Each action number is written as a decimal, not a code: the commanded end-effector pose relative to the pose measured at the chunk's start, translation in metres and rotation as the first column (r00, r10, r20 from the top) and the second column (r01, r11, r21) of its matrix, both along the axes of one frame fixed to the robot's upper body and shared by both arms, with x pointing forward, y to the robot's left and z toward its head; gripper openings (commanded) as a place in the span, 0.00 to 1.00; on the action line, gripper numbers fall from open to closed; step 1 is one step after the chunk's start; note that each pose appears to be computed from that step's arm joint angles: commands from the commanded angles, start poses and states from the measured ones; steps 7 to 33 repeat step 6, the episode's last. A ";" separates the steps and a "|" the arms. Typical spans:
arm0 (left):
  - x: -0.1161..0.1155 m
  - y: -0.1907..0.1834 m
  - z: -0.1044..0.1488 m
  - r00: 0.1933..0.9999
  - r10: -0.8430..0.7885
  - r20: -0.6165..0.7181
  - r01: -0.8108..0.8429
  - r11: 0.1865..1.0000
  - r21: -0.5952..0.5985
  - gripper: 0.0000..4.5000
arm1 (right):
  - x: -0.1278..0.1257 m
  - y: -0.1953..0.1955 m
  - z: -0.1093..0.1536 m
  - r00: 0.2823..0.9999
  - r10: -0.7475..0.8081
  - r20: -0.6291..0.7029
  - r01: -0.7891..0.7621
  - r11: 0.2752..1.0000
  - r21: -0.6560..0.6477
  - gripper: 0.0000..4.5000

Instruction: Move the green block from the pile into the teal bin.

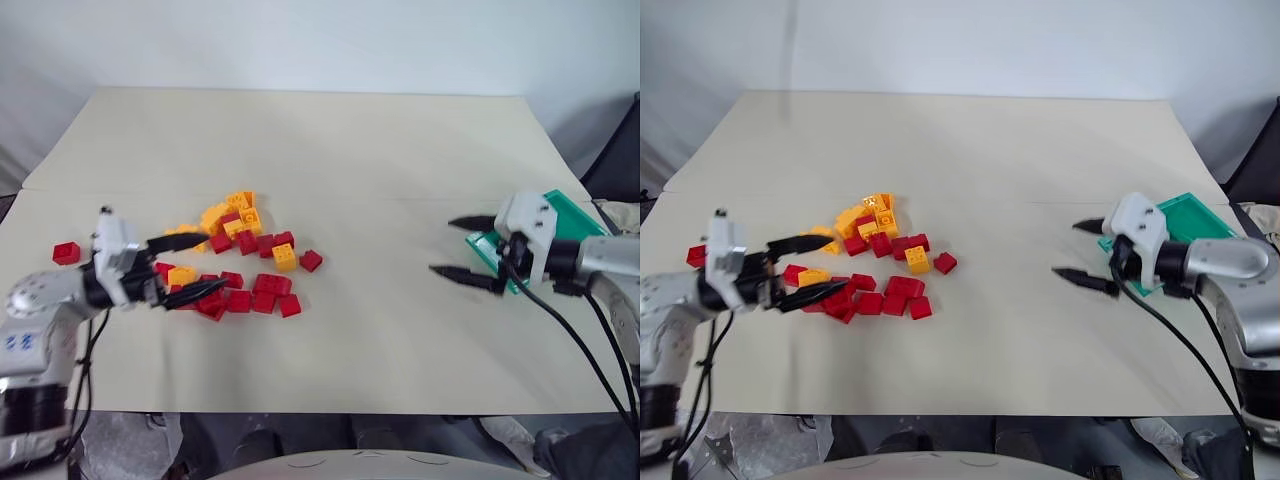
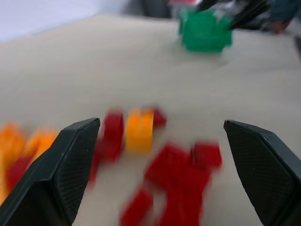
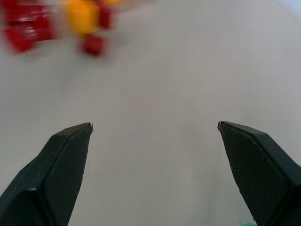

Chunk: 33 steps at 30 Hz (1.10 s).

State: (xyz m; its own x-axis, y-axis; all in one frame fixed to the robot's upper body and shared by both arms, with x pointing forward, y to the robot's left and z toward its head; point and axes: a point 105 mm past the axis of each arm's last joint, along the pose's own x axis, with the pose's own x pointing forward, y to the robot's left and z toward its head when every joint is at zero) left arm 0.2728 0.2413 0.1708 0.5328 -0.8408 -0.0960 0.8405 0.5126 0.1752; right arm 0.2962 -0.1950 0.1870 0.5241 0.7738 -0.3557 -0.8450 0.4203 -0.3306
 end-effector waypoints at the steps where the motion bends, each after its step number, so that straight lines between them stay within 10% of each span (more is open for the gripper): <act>1: -0.014 0.017 0.010 0.997 0.057 0.060 -0.059 0.998 0.032 1.00 | -0.010 0.001 -0.001 0.994 0.108 0.012 -0.108 0.994 -0.001 0.99; 33: -0.030 0.033 0.010 0.988 0.132 0.082 -0.137 0.989 0.062 1.00 | 0.001 -0.002 -0.011 0.994 0.113 -0.008 -0.113 0.993 0.019 0.99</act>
